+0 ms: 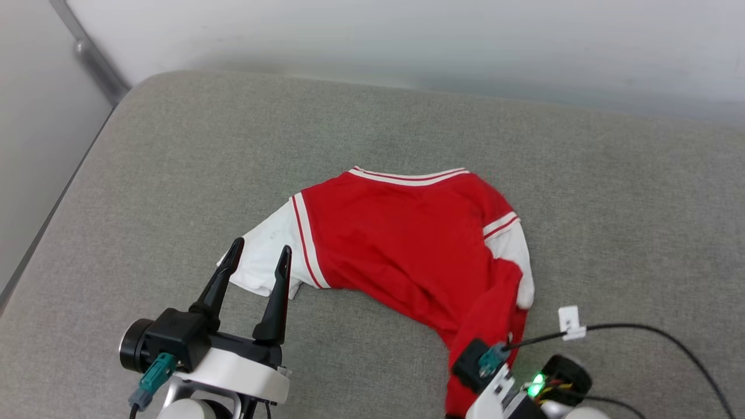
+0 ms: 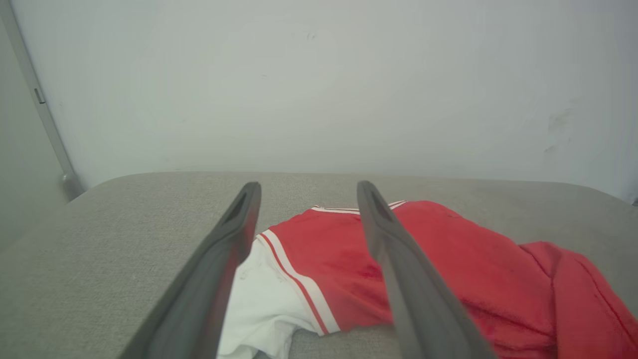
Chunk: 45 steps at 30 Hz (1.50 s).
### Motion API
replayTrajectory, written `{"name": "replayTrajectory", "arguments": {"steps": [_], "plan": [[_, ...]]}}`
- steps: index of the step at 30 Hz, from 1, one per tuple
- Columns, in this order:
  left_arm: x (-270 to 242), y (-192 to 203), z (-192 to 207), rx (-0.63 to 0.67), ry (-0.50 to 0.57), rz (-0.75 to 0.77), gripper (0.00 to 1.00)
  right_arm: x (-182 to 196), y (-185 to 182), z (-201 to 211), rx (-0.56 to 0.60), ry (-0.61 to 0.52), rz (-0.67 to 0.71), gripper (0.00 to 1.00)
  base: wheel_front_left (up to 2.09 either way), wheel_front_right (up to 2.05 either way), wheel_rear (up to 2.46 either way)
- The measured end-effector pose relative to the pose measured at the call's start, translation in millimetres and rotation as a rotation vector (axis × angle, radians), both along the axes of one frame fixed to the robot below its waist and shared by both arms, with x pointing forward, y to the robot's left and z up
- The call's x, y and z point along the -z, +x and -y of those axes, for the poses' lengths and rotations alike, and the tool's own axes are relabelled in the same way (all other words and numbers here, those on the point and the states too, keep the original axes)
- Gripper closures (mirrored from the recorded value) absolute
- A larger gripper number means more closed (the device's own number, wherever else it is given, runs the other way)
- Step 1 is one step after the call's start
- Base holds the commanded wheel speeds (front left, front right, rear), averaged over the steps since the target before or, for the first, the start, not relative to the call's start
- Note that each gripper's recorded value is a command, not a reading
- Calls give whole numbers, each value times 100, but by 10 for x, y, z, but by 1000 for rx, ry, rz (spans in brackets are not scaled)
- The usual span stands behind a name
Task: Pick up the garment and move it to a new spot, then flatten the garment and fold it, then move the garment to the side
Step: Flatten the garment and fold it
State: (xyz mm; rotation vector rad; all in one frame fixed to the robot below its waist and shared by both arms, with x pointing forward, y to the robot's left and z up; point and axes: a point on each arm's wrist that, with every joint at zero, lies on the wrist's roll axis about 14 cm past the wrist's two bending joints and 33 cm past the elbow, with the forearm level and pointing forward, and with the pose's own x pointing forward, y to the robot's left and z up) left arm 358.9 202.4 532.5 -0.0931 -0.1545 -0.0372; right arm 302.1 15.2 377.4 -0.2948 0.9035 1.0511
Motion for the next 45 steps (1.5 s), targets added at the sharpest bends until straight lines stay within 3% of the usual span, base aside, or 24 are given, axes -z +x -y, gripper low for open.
{"name": "replayTrajectory", "arguments": {"steps": [5, 6, 7, 15, 21, 27, 37, 45], "plan": [[-31, -28, 61, 18, -5, 11, 0, -29, -228, -100, -12, 35, -33, 99, 0, 0, 0], [-31, -35, 74, 22, -6, 11, 0, -39, -210, -84, -2, 39, -20, 30, 0, 0, 0], [-34, -43, 80, 24, -6, 12, 0, -66, -165, -67, 14, 47, 1, 0, 0, 0, 0], [-89, -98, 118, 42, -7, 32, 0, -507, 192, 276, 168, 85, 73, 0, 0, 0, 0], [-57, -80, 154, 52, -13, 22, 0, -899, 659, 947, 280, -62, 163, 0, 0, 0, 0], [-53, 11, 152, 52, -12, 19, 0, -1060, 1055, 958, 329, -84, 160, 0, 0, 0, 0], [67, 126, 7, -1, -12, -23, 0, -678, 1667, 715, 355, -184, 32, 0, 0, 0, 0], [218, 140, -152, -59, -6, -76, 0, -82, 1747, 542, 303, -268, -87, 0, 0, 0, 0]]}}
